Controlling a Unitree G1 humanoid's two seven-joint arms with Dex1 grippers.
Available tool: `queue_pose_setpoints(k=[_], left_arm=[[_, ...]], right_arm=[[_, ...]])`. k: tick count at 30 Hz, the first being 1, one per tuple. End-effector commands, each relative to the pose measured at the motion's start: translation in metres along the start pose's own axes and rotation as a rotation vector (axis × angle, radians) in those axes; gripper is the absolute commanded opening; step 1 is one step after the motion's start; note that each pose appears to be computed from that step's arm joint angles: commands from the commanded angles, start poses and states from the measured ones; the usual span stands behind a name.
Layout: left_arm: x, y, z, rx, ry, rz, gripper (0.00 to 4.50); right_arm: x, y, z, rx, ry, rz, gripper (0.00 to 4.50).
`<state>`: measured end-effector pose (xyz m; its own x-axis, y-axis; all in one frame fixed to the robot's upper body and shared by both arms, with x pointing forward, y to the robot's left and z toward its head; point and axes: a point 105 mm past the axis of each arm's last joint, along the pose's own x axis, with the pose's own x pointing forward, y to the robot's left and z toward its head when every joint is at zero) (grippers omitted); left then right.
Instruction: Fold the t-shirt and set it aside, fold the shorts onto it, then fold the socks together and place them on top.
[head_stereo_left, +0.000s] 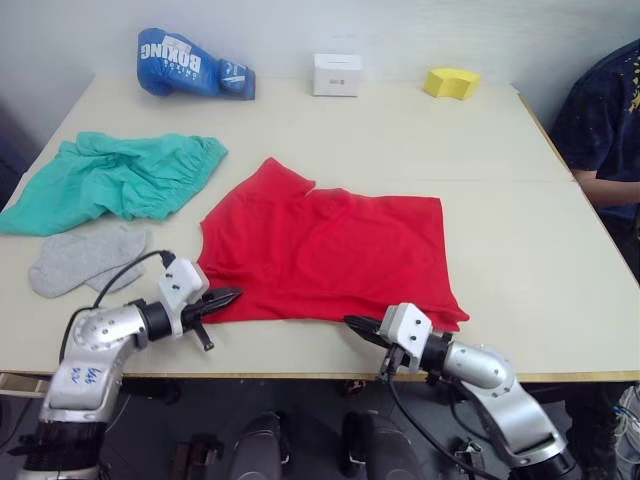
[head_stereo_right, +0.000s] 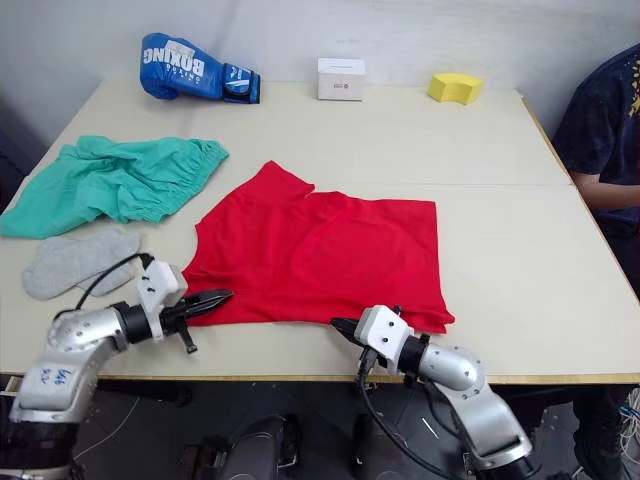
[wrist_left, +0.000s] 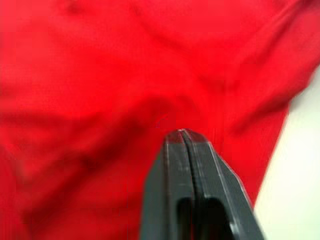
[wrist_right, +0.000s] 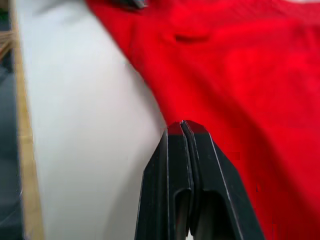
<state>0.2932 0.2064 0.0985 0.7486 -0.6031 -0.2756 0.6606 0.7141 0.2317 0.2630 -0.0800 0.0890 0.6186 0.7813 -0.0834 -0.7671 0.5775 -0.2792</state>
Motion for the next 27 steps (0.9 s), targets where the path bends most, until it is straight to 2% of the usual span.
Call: queue_pose_setpoints(k=[1,5,6,12,15,17,19,22,25,27], left_arm=[[-0.012,0.022,-0.004,0.02,0.003,0.184,0.02],[-0.022,0.031,-0.027,0.003,0.094,0.271,0.02],[-0.024,0.034,-0.03,0.004,0.105,0.289,0.02],[-0.036,0.045,-0.041,0.002,0.125,0.324,0.02],[-0.039,0.047,-0.033,0.027,0.08,0.286,0.02],[-0.044,0.048,-0.004,0.003,-0.059,0.222,0.02],[-0.049,0.04,0.018,0.008,-0.14,0.114,0.02],[-0.048,0.025,0.029,0.054,-0.122,-0.006,0.02],[-0.037,0.008,0.034,0.109,-0.108,-0.064,0.02],[-0.031,0.004,0.029,0.118,-0.098,-0.049,0.02]], right_arm=[[-0.019,-0.031,0.003,-0.012,-0.021,-0.142,0.0],[-0.05,-0.058,-0.022,-0.056,0.076,-0.225,0.0],[-0.057,-0.06,-0.027,-0.108,0.104,-0.212,0.0],[-0.109,-0.11,-0.047,-0.12,0.174,-0.435,0.0],[-0.124,-0.123,-0.044,-0.127,0.174,-0.481,0.0],[-0.126,-0.131,-0.023,-0.139,0.107,-0.482,0.0],[-0.116,-0.127,0.002,-0.138,0.024,-0.419,0.0],[-0.094,-0.103,0.022,-0.133,-0.034,-0.262,0.0],[-0.068,-0.066,0.026,-0.131,-0.055,-0.094,0.0],[-0.053,-0.042,0.02,-0.12,-0.044,-0.029,0.0]])
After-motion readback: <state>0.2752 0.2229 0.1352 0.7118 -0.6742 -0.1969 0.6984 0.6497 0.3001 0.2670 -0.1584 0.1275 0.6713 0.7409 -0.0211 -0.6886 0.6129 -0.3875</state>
